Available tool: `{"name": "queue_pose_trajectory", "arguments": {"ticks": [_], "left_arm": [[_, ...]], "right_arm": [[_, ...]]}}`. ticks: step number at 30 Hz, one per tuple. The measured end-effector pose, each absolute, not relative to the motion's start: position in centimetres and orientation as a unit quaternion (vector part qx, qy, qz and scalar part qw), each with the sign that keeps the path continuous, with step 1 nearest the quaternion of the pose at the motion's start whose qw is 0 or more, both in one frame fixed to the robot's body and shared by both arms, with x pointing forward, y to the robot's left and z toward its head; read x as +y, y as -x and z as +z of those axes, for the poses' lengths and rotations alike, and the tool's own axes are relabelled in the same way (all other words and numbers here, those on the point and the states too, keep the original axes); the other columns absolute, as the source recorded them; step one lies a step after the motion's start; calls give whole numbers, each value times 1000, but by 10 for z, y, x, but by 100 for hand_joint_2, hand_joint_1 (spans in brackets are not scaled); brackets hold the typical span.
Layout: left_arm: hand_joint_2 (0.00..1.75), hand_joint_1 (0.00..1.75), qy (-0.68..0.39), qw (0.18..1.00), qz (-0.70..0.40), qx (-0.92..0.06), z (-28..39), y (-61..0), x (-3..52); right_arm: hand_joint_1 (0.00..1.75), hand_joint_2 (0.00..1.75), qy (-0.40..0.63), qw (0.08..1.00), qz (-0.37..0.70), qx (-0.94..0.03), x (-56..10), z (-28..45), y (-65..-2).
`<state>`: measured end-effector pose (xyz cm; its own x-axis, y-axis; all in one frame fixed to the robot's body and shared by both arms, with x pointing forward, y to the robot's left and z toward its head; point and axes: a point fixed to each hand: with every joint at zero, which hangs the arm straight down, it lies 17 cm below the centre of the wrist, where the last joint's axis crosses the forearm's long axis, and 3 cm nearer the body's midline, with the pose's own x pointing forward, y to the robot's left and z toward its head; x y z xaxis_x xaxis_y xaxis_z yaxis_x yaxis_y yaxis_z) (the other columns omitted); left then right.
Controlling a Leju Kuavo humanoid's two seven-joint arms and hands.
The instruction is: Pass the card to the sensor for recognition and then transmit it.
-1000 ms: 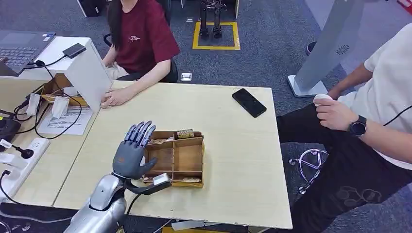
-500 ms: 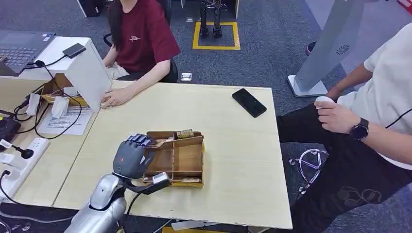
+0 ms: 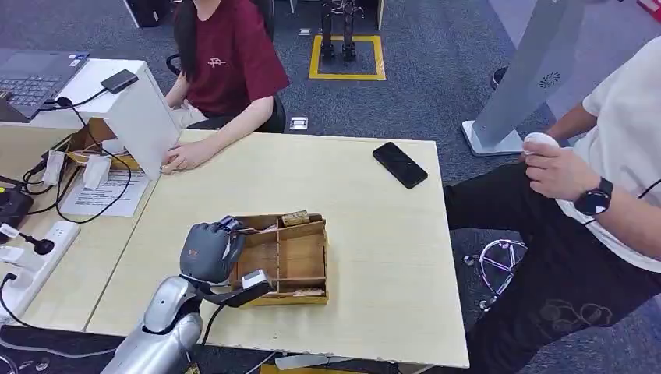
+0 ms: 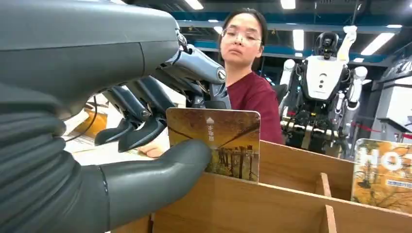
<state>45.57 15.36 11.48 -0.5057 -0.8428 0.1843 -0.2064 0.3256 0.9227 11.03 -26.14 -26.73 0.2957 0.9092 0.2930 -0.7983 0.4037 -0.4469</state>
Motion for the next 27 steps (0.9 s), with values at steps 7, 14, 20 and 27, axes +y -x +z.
{"name": "queue_pose_trajectory", "arguments": {"ticks": [7,14,20,27], "left_arm": [[175,175,-342,358,-446,-745,117,-457,156],[175,175,-320,370,-420,-764,135,-459,157],[175,175,-320,370,-420,-764,135,-459,157],[175,175,-289,357,-375,-805,198,-464,160]], "right_arm": [[0,0,109,798,534,-257,-261,-267,-111],[0,0,108,800,531,-257,-261,-267,-111],[0,0,108,800,531,-257,-261,-267,-111],[0,0,112,804,524,-258,-262,-267,-110]]}}
